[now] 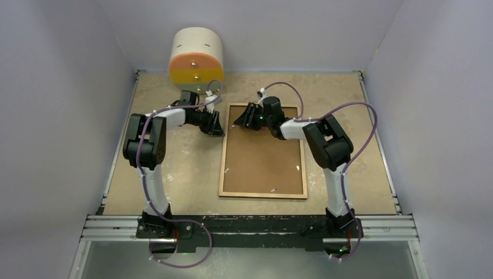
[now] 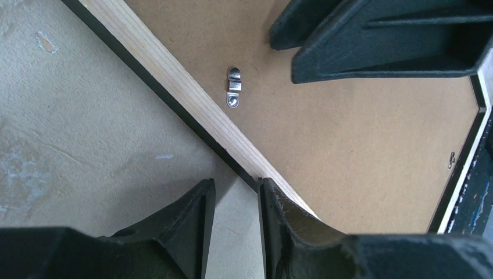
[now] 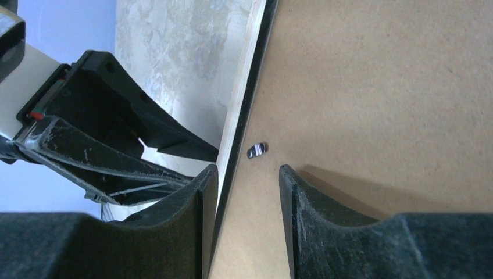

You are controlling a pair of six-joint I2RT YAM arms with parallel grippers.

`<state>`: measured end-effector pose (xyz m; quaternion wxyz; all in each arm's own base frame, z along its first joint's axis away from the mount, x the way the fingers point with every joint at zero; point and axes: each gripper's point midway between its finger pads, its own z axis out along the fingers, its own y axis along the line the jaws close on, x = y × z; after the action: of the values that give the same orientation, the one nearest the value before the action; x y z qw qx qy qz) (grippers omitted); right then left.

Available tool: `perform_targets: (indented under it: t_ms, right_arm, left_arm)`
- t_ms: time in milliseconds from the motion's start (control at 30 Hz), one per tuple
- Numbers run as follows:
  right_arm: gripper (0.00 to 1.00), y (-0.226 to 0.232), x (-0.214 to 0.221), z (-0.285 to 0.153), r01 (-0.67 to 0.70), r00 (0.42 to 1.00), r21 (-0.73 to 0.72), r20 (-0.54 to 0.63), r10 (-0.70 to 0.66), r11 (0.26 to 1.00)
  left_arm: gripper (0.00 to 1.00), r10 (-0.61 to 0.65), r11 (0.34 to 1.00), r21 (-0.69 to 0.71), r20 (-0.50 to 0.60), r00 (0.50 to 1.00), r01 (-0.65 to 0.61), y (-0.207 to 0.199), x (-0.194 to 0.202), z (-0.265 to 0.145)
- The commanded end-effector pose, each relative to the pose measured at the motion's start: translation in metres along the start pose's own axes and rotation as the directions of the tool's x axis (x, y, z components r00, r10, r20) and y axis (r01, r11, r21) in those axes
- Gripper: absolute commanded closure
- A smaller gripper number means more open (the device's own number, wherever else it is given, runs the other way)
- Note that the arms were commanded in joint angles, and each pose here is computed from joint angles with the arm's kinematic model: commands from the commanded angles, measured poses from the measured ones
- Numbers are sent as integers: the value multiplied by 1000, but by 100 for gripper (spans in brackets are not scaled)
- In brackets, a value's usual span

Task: Put the photo into the frame
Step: Install the photo frame at the center of the board.

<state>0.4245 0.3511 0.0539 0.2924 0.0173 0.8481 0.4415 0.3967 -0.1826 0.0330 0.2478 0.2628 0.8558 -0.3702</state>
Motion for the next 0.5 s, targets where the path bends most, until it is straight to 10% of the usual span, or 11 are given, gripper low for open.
perform_targets:
  t_ms: [0, 467]
  right_arm:
    - [55, 9, -8, 12, 2, 1000, -47, 2, -2, 999]
    - [58, 2, 13, 33, -33, 996, -32, -83, 31, 999]
  left_arm:
    - [66, 12, 999, 33, 16, 1000, -13, 0, -4, 7]
    - [69, 4, 1000, 21, -1, 1000, -4, 4, 9, 12]
